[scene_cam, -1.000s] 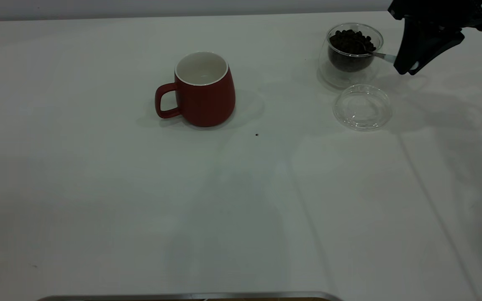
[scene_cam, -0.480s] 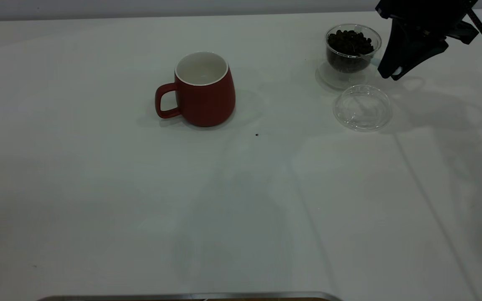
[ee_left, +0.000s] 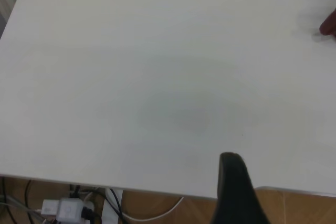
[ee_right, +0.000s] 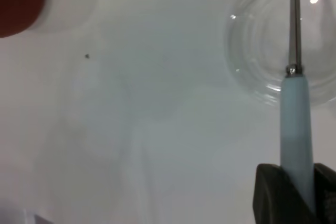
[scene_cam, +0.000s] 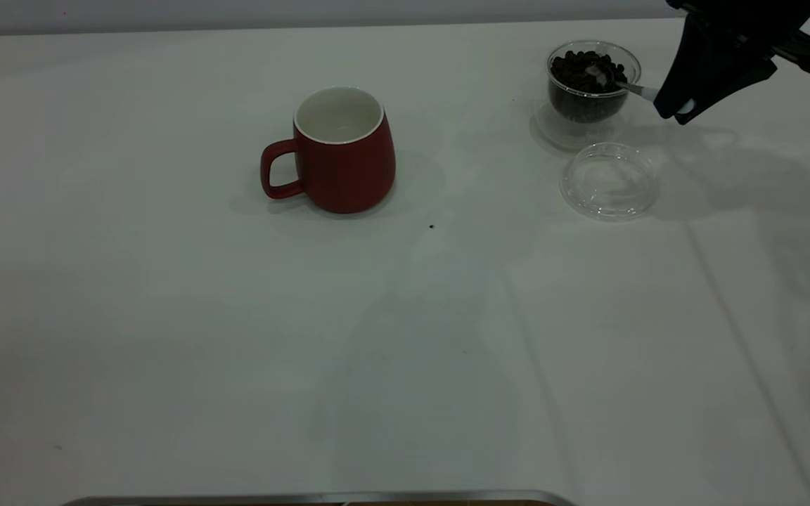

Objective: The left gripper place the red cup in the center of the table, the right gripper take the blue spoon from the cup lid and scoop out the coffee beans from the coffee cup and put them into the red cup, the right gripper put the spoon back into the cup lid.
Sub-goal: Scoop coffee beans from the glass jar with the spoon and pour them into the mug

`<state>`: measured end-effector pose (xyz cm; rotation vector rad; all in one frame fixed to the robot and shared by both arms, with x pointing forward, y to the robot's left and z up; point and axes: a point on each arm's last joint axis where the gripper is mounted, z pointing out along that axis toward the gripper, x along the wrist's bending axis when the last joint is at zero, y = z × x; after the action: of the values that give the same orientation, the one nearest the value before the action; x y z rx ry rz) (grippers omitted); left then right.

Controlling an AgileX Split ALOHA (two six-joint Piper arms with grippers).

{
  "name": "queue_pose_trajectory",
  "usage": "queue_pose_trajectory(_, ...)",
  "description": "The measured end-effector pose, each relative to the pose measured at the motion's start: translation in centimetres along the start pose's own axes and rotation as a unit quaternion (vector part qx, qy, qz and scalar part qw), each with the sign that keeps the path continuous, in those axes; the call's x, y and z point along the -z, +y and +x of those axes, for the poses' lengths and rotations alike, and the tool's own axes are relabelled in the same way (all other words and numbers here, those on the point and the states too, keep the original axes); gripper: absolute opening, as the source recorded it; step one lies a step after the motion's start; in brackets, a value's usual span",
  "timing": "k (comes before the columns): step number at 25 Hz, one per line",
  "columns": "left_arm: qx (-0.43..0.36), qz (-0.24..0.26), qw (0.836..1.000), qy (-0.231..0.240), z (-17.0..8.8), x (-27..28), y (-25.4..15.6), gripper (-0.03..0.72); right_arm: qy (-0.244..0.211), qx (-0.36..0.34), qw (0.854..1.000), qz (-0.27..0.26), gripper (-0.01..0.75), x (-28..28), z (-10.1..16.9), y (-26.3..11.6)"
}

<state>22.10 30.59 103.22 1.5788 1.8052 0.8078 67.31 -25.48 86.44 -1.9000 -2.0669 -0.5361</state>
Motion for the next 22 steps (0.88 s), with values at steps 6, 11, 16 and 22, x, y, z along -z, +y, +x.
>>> queue_pose_trajectory(6, 0.0, 0.0, 1.0, 0.0, 0.0, 0.0, 0.0, 0.518, 0.014, -0.007, 1.0, 0.011, 0.115, -0.4, 0.1, -0.2)
queue_pose_trajectory(11, 0.0, 0.0, 1.0, 0.0, 0.0, 0.0, 0.0, 0.518, 0.032, -0.023, 0.999, 0.017, 0.115, -1.1, 0.0, -0.2)
queue_pose_trajectory(16, 0.0, 0.0, 1.0, 0.0, 0.0, 0.0, 0.0, 0.518, 0.051, -0.035, 0.998, 0.02, 0.115, -1.3, 0.3, -0.2)
queue_pose_trajectory(22, 0.0, 0.0, 1.0, 0.0, 0.0, 0.0, 0.0, 0.518, 0.081, -0.061, 0.995, 0.021, 0.115, -2.0, 0.4, -0.2)
